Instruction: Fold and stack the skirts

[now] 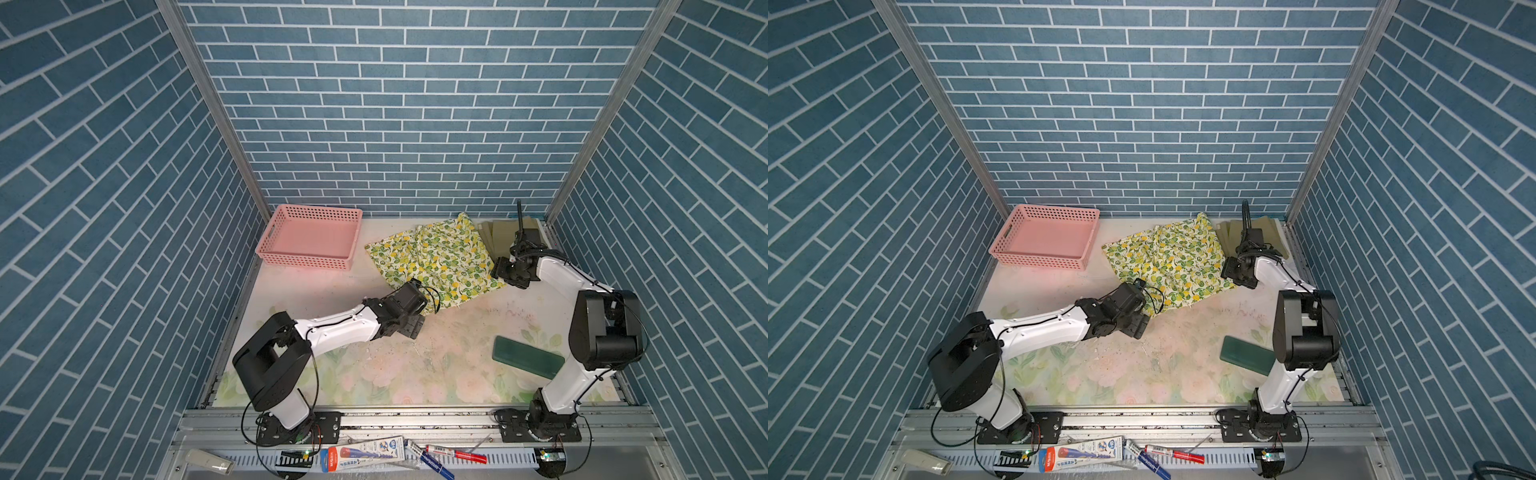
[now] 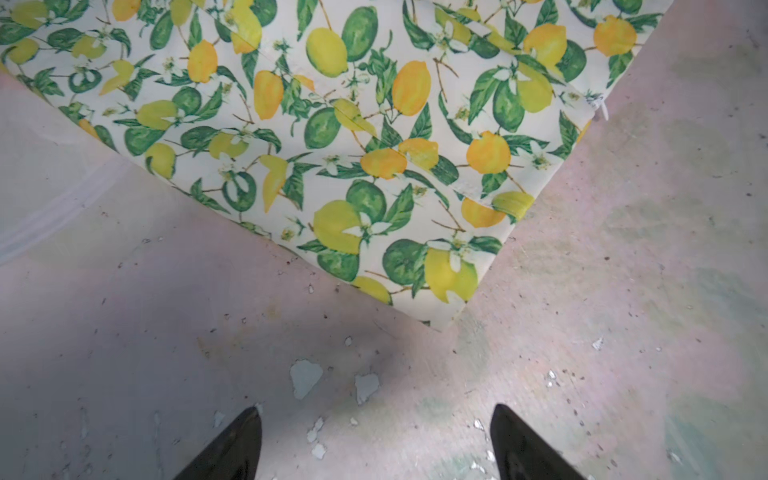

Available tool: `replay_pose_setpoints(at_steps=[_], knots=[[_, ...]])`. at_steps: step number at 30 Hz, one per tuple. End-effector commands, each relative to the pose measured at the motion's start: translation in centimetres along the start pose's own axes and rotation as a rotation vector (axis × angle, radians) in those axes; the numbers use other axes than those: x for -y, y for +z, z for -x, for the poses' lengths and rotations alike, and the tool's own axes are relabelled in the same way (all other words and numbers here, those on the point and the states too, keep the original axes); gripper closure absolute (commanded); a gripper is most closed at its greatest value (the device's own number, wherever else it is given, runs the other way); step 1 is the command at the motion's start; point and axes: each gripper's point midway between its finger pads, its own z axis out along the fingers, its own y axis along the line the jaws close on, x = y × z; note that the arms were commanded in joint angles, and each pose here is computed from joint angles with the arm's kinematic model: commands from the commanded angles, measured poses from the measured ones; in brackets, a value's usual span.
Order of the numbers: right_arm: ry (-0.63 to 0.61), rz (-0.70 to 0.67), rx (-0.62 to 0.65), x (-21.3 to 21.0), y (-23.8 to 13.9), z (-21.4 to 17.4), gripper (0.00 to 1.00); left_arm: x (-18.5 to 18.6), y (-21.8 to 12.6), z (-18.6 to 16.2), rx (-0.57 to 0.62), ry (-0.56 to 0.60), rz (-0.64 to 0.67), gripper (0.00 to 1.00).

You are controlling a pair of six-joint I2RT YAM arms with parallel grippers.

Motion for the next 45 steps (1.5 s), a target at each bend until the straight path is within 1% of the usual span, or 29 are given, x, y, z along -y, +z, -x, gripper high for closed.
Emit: replay_pose_setpoints(at_steps=[1,2,3,5,7,8,9,11,12,13,14,16,17,18,21,24,25,26,28,29,30,32,34,37,42,45], knots=[[-0.032,-0.021,-0.012,0.5,1.2,0.1,0.47,0.6,1.5,0.5,0.018,0.004,0.045,0.13],[-0.038,-0.024,-0.018,0.6,1.3,0.0,0.48,0.6,1.7,0.7,0.017,0.005,0.061,0.13],[-0.043,-0.063,-0.008,1.2,1.3,0.2,0.53,0.6,2.0,0.7,0.015,0.007,0.075,0.13],[-0.054,-0.067,0.0,1.3,1.2,0.4,0.69,0.2,2.3,1.0,0.024,0.006,0.106,0.13],[-0.062,-0.058,0.021,1.0,0.7,0.8,0.94,-0.6,2.4,1.3,0.038,0.003,0.158,0.13],[-0.064,-0.055,0.032,0.9,0.4,1.0,1.0,-0.9,2.5,1.5,0.043,0.002,0.178,0.15],[-0.063,-0.049,0.045,0.7,-0.2,1.2,1.0,-1.2,2.4,1.7,0.053,0.0,0.198,0.19],[-0.066,-0.036,0.066,0.3,-1.2,1.5,1.0,-2.0,2.2,2.0,0.068,-0.009,0.232,0.33],[-0.069,-0.032,0.081,0.1,-2.0,1.8,1.0,-2.5,2.1,2.0,0.071,-0.017,0.242,0.42],[-0.068,-0.029,0.095,0.0,-2.7,1.9,1.0,-3.0,2.0,2.0,0.074,-0.027,0.248,0.57],[-0.067,-0.028,0.107,-0.1,-3.3,2.0,1.0,-3.4,1.9,2.1,0.078,-0.039,0.251,0.67],[-0.055,-0.019,0.136,-0.3,-4.8,2.1,1.0,-4.5,1.5,2.2,0.085,-0.061,0.261,0.85],[-0.051,-0.01,0.147,-0.5,-5.4,2.2,1.0,-5.0,1.3,2.3,0.089,-0.066,0.267,0.92],[-0.046,-0.005,0.157,-0.6,-6.0,2.2,1.0,-5.4,1.0,2.4,0.092,-0.066,0.275,0.97],[-0.026,-0.022,0.164,-0.3,-7.1,2.1,1.0,-6.4,0.0,2.9,0.108,-0.072,0.286,1.0],[-0.023,-0.034,0.167,0.0,-7.1,1.8,1.0,-6.7,-0.9,3.2,0.132,-0.076,0.28,0.99],[-0.032,-0.042,0.162,0.2,-6.9,1.7,0.98,-6.5,-1.1,3.3,0.14,-0.079,0.263,0.91],[-0.044,-0.048,0.153,0.3,-6.6,1.5,0.89,-6.3,-1.2,3.3,0.141,-0.079,0.245,0.8],[-0.093,-0.053,0.133,0.4,-6.1,1.4,0.62,-5.4,-1.1,3.1,0.139,-0.084,0.188,0.51],[-0.112,-0.052,0.13,0.3,-5.9,1.3,0.52,-5.1,-1.0,2.9,0.135,-0.086,0.168,0.44],[-0.135,-0.059,0.125,0.4,-5.6,1.3,0.42,-4.6,-0.9,2.7,0.126,-0.085,0.145,0.4],[-0.202,-0.072,0.104,0.4,-4.9,0.9,0.32,-4.2,-0.9,2.3,0.116,-0.093,0.115,0.37],[-0.265,-0.11,0.073,0.6,-3.9,0.5,0.29,-3.7,-1.0,1.9,0.11,-0.1,0.082,0.35],[-0.329,-0.135,0.042,0.8,-2.3,0.1,0.28,-3.4,-1.2,1.5,0.103,-0.106,0.061,0.34],[-0.378,-0.103,0.041,0.0,0.0,0.6,0.32,-3.6,-2.0,1.7,0.116,-0.109,0.058,0.32],[-0.406,-0.135,0.02,0.1,1.2,1.4,0.36,-3.5,-2.4,1.8,0.126,-0.107,0.052,0.32]])
